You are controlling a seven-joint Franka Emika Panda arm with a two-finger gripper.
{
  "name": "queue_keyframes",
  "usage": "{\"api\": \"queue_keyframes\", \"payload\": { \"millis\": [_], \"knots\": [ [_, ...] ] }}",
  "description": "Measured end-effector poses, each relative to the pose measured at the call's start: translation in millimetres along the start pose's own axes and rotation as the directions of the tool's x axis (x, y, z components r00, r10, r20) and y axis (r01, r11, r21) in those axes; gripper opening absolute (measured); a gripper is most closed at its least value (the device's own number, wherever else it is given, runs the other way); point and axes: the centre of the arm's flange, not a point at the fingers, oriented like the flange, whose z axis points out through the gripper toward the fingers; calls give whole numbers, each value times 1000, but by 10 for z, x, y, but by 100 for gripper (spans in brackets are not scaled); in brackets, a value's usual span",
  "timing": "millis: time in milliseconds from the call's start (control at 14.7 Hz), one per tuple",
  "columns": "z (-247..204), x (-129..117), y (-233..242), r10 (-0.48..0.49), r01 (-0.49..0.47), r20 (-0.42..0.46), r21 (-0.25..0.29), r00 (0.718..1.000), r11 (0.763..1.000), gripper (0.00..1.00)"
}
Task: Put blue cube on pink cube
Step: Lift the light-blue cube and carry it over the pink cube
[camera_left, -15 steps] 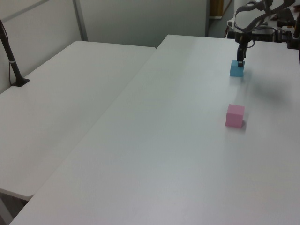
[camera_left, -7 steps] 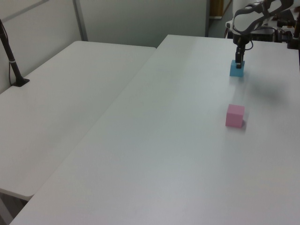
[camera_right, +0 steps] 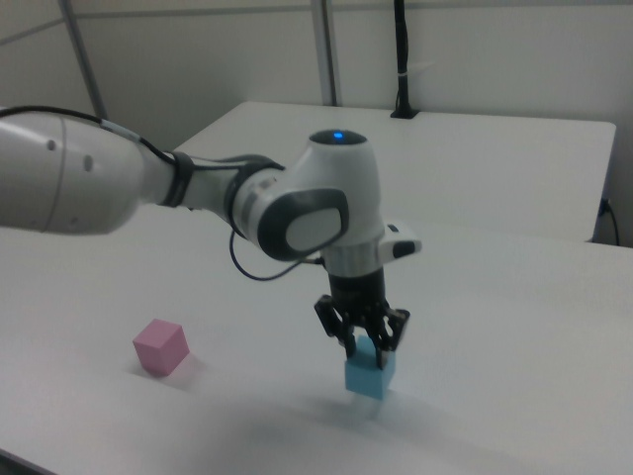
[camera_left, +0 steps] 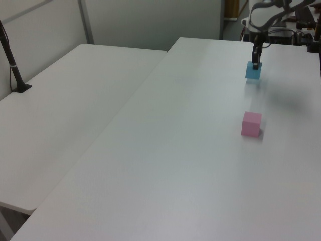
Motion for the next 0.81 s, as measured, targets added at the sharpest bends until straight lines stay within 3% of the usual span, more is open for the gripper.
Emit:
{"api": "queue_keyframes", "payload": {
  "millis": [407, 611, 815],
  "knots": [
    [-945, -149, -569, -69, 70, -21, 66, 997, 995, 48],
    [-1510, -222, -1210, -69, 73, -42, 100, 997, 992, 48],
    [-1783, -226, -1862, -40, 42, -22, 120, 999, 992, 48]
  ]
}}
